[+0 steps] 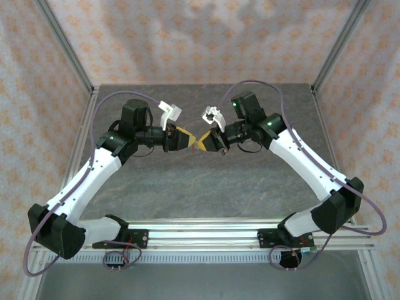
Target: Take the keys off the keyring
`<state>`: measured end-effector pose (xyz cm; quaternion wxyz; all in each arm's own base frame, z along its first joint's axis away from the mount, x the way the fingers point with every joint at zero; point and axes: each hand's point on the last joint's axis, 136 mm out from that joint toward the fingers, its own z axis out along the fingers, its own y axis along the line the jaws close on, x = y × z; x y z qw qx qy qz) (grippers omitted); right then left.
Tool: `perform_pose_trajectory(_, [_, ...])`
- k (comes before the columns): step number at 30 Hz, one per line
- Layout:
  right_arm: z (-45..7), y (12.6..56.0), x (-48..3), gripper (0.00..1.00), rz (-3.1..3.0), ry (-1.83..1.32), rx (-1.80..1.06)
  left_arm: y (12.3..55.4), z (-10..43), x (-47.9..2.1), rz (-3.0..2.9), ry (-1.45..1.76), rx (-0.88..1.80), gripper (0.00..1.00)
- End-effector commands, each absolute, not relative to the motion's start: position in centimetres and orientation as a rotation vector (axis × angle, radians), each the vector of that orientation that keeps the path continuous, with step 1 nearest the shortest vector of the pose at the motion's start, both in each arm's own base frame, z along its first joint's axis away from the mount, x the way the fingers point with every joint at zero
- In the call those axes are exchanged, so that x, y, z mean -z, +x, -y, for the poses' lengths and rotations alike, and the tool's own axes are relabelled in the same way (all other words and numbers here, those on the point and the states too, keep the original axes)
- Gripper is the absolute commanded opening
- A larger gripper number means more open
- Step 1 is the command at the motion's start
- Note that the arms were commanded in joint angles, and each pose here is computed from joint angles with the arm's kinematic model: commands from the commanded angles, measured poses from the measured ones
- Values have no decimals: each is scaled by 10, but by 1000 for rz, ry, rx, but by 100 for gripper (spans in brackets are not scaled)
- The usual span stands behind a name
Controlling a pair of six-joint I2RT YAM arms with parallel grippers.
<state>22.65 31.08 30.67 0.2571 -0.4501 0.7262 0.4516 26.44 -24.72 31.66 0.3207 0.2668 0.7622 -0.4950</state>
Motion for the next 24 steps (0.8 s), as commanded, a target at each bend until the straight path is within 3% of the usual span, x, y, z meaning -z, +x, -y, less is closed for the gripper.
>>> perform_pose_trajectory(1, [-311,226,-319,0,-1928,-1236,-1230,256,252,-330,-1966,761,1335,28])
perform_pose_trajectory(7, [-311,227,-319,0,-1926,-1234,-1226,251,251,-329,-1967,770,1344,20])
perform_pose_trajectory(14, [-310,229,-321,0,-1924,-1220,-1208,251,251,-331,-1960,769,1347,1])
perform_pose_trajectory(24, [-310,230,-324,0,-1788,-1163,-1125,272,249,-340,-1902,600,1335,0])
